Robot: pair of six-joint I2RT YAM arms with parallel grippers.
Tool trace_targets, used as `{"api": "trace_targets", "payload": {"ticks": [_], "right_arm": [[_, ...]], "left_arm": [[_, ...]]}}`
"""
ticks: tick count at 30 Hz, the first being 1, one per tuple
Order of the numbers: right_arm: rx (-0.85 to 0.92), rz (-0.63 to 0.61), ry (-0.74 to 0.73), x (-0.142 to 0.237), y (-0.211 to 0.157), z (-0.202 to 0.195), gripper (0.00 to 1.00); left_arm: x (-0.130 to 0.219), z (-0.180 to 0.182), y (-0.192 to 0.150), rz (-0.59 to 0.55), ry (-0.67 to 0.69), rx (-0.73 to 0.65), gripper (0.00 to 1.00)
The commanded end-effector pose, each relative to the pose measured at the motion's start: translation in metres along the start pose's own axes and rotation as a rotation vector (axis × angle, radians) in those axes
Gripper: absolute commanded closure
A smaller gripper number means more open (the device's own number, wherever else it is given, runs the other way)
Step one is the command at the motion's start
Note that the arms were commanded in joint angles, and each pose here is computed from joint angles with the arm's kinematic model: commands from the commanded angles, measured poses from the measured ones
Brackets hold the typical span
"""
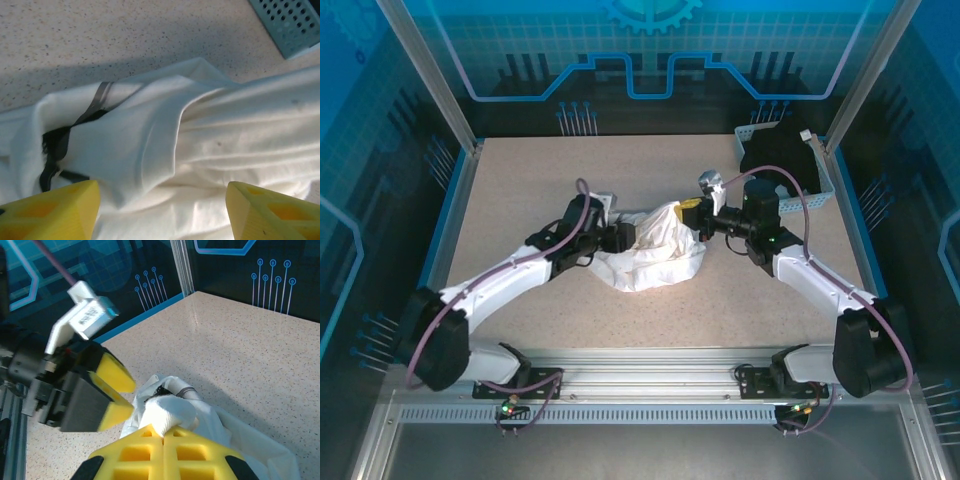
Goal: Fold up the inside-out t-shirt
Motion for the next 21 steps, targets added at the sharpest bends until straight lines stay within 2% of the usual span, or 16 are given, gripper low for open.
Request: {"api": "trace_targets", "payload": {"ticks": [1,6,9,12,14,16,17,21], "right_arm": [[0.038,-0.021,0.021,0.003,0.009,0.011,1.00],[0.045,-0.015,0.009,0.006,0.008,0.012,1.00],[0.045,-0.003,0.001,0.007,0.005,0.011,1.00],[0.050,-0.007,-0.007,0.009,0.005,0.011,1.00],[0.056,-0.028,-0.013,0.011,0.015,0.012,1.00],[0.057,-0.069,-0.030,0.017,0.037,0.014,1.00],[0.075,-0.115,-0.037,0.024,0.062,0.019,1.00],[0.168,-0.277,-0.073,0.059,0.128,0.042,1.00]], "left_arm": [[-0.022,0.011,-0.010,0.085,0.078,-0.060,0.32],[-0.039,0.020,-0.003,0.091,0.119,-0.065,0.47],[-0.042,0.021,0.002,0.079,0.115,-0.063,0.62],[-0.044,0.026,0.009,0.075,0.100,-0.042,0.81],[-0.038,0.027,0.023,0.057,0.076,-0.021,0.99],[-0.018,0.024,0.051,-0.013,0.036,0.004,1.00],[-0.001,0.021,0.069,-0.071,0.002,0.023,1.00],[0.083,0.021,0.134,-0.326,-0.179,0.193,1.00]]}}
Point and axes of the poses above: each hand's point on the last joint's axis, 136 mm out from that joint toward the fingers, its own x axis back along the fingers, its own z axis along the line the jaws close on, y = z × x, the point moved 1 cm from there along x, back along the fingers, and after that the axes turned 5 degrees about -x, right-handed, at the moved point
